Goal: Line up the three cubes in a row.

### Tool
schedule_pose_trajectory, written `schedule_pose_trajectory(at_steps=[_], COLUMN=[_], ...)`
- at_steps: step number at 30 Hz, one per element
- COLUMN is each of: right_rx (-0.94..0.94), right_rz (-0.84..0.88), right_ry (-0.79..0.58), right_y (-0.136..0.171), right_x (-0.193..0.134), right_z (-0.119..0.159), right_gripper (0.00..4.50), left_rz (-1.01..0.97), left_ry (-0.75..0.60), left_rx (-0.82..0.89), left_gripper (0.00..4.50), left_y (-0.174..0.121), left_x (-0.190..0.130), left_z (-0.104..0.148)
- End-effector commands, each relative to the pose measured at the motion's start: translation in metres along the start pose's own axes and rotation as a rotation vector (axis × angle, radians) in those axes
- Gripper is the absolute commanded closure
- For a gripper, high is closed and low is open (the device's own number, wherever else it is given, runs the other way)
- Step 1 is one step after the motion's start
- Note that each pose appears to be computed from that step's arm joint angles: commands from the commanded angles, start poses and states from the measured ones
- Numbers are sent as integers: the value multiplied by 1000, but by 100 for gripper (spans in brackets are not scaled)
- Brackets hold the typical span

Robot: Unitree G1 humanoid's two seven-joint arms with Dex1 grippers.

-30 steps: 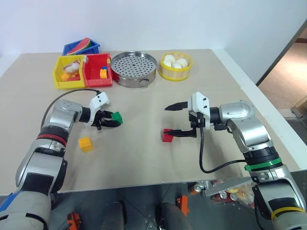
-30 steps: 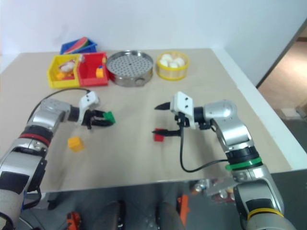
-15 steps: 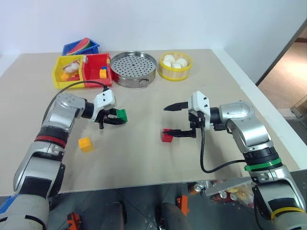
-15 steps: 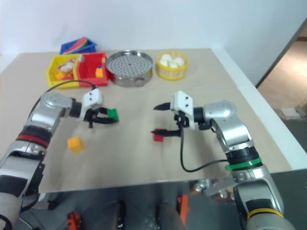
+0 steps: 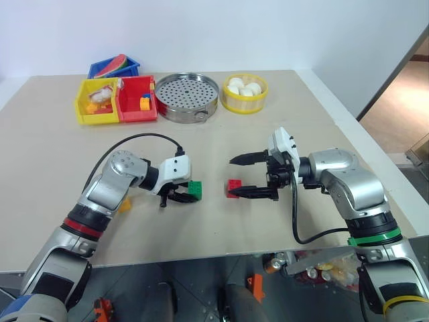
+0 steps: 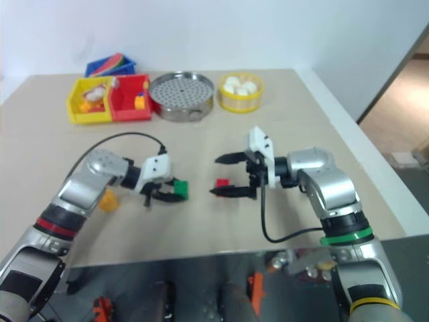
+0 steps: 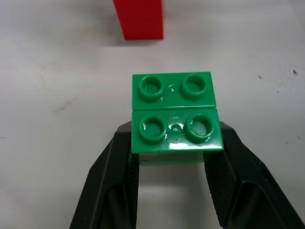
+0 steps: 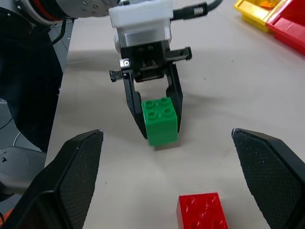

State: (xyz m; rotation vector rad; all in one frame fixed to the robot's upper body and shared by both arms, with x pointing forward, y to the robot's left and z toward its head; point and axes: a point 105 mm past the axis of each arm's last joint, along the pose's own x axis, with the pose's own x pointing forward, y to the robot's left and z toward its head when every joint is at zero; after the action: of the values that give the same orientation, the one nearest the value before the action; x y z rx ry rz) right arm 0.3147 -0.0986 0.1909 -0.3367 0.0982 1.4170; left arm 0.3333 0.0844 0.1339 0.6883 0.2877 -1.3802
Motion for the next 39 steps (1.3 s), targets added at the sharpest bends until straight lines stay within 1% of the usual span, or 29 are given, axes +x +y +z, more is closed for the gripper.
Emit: schedule_pose_trajectory(at_steps=[1,12,19,30,35,37,38,39], right_rx=[-48,-79,-82,-94,-89,-86,-83,-82], right_rz=[-21,-50,-55,-55,-56,-55,-54,-53], right_ry=[-18,-16,-10,3,5,5,3,1], right_y=[-2,-5,-4,-2,-2,-2,-2,-2], right_x=[-6,-5,-6,-7,-8,-9,-9,-9], right_z=[12,10,7,4,4,4,4,4], right_gripper=[0,0,0,0,0,0,0,0], left_rz=[7,-5,26,-1,19,27,34,37], left_ry=[-11,-27,-19,-15,-23,-29,-34,-40], left_rx=[21,9,-9,-7,-28,-25,-24,-19], left_gripper=[317,317,317,317,317,215,192,150], left_y=[0,1,10,5,10,12,14,15], left_x=[3,18,17,23,24,24,24,22], left_z=[7,12,10,6,7,9,10,12])
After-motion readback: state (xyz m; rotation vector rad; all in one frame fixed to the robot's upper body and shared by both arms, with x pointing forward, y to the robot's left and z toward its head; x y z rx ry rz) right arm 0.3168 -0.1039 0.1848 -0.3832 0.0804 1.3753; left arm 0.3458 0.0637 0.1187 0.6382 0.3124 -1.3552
